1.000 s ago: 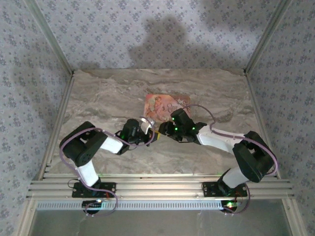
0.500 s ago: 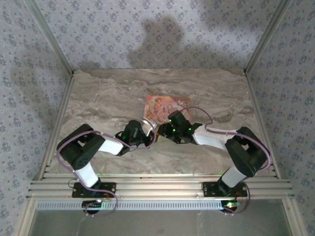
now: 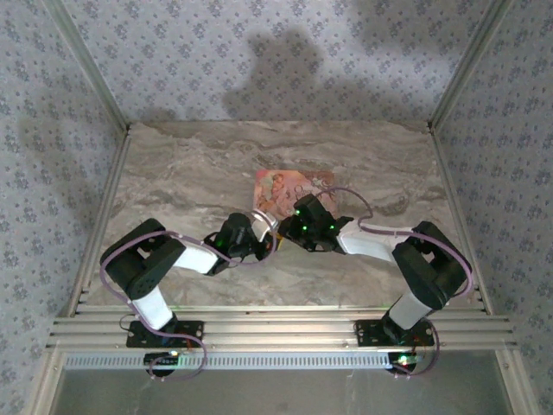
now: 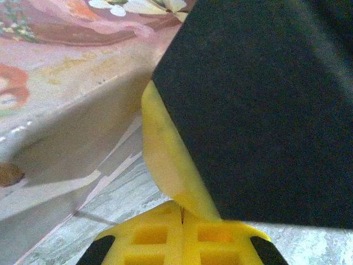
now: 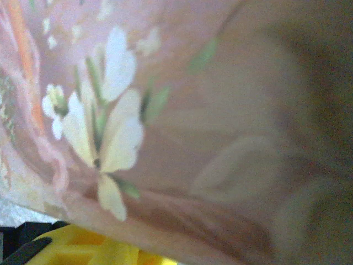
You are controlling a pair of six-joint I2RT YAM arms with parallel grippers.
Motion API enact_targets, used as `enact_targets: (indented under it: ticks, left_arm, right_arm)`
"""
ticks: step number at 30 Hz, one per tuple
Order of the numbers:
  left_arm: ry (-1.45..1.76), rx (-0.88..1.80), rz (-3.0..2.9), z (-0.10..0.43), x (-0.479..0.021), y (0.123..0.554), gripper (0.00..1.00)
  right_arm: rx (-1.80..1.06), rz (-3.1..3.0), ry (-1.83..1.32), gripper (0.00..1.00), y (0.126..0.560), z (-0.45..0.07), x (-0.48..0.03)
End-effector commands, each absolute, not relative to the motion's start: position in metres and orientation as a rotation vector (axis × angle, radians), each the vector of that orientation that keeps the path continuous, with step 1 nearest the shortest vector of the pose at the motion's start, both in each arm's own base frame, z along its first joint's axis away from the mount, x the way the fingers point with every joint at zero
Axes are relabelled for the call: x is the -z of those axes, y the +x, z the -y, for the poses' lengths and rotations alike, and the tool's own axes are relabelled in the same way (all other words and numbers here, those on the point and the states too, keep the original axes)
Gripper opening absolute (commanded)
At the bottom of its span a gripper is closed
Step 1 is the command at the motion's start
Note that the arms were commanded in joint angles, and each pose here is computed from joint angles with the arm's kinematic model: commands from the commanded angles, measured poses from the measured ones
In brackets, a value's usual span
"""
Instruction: Unlock the padlock with the key
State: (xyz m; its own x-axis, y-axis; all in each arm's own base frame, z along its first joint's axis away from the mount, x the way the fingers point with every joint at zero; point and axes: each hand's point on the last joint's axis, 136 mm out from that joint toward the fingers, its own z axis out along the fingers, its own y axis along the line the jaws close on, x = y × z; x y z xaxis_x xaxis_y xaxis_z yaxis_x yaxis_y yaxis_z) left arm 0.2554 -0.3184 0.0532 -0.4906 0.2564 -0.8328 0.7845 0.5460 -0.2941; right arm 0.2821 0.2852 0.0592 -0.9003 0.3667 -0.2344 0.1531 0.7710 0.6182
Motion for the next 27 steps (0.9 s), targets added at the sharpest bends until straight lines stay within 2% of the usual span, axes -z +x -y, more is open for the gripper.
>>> enact_targets:
  ticks: [1, 3, 8, 12, 21, 27]
  left_arm:
    - [0.841, 0.928, -1.955, 0.328, -0.072, 0.254, 0.00]
    - [0.831, 0.946, -1.949, 0.329, -0.074, 0.254, 0.00]
    - [0.830, 0.955, -1.940, 0.331, -0.075, 0.253, 0.00]
    - [0.856, 0.926, -1.923, 0.331, -0.075, 0.252, 0.00]
    - [1.036, 0.646, -1.838, 0.341, -0.081, 0.246, 0.00]
    - [1.167, 0.326, -1.792, 0.342, -0.077, 0.244, 0.00]
  right_arm:
    - [-0.852, -2.577, 0.439, 0.38, 0.291, -0.285, -0.065]
    - [-0.848, -2.572, 0.446, 0.34, 0.292, -0.285, -0.065]
    - [-0.852, -2.564, 0.448, 0.13, 0.292, -0.285, -0.068]
    - [-0.867, -2.563, 0.462, 0.00, 0.290, -0.286, -0.074]
    - [-0.882, -2.620, 0.482, 0.00, 0.284, -0.287, -0.090]
    - [-0.851, -2.663, 0.493, 0.00, 0.281, -0.284, -0.085]
